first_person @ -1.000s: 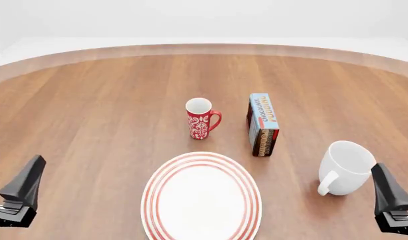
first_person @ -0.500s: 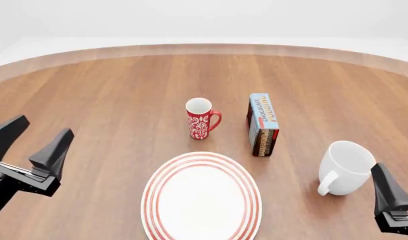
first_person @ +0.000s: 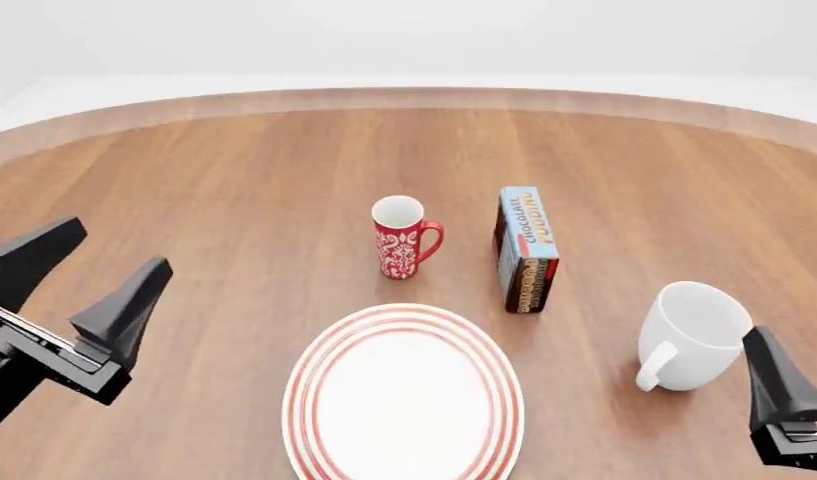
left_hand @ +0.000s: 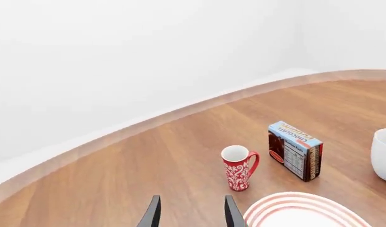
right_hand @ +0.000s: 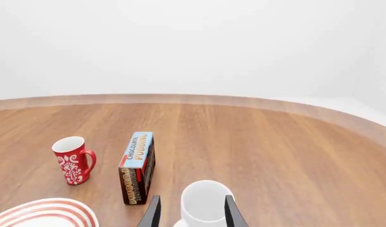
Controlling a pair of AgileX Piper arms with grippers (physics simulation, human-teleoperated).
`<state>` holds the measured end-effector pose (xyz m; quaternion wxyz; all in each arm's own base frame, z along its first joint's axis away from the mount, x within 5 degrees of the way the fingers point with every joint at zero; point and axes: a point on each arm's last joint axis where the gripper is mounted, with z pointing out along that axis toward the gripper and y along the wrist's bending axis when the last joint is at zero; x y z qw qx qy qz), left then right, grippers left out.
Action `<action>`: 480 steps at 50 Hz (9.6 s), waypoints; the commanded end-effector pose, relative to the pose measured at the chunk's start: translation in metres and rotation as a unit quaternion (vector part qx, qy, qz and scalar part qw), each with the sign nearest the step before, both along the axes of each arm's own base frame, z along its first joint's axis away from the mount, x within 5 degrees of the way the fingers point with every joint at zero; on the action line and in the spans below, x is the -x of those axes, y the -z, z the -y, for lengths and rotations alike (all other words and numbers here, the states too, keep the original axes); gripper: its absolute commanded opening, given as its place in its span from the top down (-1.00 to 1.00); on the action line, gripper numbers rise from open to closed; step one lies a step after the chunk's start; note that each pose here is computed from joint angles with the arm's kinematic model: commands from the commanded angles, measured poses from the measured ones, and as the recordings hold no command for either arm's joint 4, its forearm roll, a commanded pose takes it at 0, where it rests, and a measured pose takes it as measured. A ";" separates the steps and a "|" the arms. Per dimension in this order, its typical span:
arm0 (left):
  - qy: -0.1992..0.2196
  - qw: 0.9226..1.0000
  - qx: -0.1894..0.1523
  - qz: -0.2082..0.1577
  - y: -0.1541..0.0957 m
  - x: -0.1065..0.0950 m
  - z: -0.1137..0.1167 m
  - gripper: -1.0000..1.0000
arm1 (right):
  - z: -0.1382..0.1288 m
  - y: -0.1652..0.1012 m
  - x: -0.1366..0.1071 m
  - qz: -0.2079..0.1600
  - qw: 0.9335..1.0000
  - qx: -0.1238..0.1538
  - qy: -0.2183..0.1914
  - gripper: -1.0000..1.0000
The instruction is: Pick up the white mug and put it on the plate, and put the chocolate pudding to the right of the plate.
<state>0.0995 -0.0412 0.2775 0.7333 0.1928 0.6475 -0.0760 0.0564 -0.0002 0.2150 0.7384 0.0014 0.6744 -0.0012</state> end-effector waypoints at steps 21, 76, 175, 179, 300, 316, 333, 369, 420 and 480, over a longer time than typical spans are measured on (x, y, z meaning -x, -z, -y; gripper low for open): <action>0.076 0.997 -0.013 0.004 -0.011 -0.016 0.029 -1.00 | 0.000 0.000 0.000 0.000 1.000 0.000 0.000 -1.00; 0.206 0.978 -0.033 -0.006 -0.011 -0.020 0.084 -1.00 | 0.000 0.000 0.000 0.000 1.000 0.000 0.000 -1.00; 0.331 0.933 -0.094 -0.111 0.034 -0.045 0.225 -1.00 | 0.000 0.000 0.000 0.000 1.000 0.001 0.004 -1.00; 0.332 0.932 -0.094 -0.113 0.035 -0.046 0.230 -1.00 | 0.000 0.000 0.000 0.000 1.000 0.002 0.004 -1.00; 0.356 0.915 -0.088 -0.170 0.060 -0.066 0.325 -1.00 | 0.000 -0.001 0.000 0.004 1.000 -0.002 0.002 -1.00; 0.366 0.910 -0.087 -0.172 0.062 -0.062 0.339 -1.00 | 0.000 -0.001 0.000 0.004 1.000 -0.002 0.001 -1.00; 0.366 0.909 -0.088 -0.179 0.068 -0.065 0.350 -1.00 | 0.000 -0.001 0.000 0.005 1.000 -0.002 0.001 -1.00; 0.362 0.908 -0.099 -0.187 0.081 -0.076 0.369 -1.00 | 0.000 -0.001 0.001 0.006 1.000 -0.003 0.000 -1.00; 0.351 0.907 -0.110 -0.205 0.104 -0.094 0.391 -1.00 | 0.000 -0.001 0.001 0.007 1.000 -0.004 0.002 -1.00; 0.339 0.903 -0.133 -0.228 0.134 -0.113 0.415 -1.00 | 0.000 -0.001 0.000 0.008 1.000 -0.004 0.001 -1.00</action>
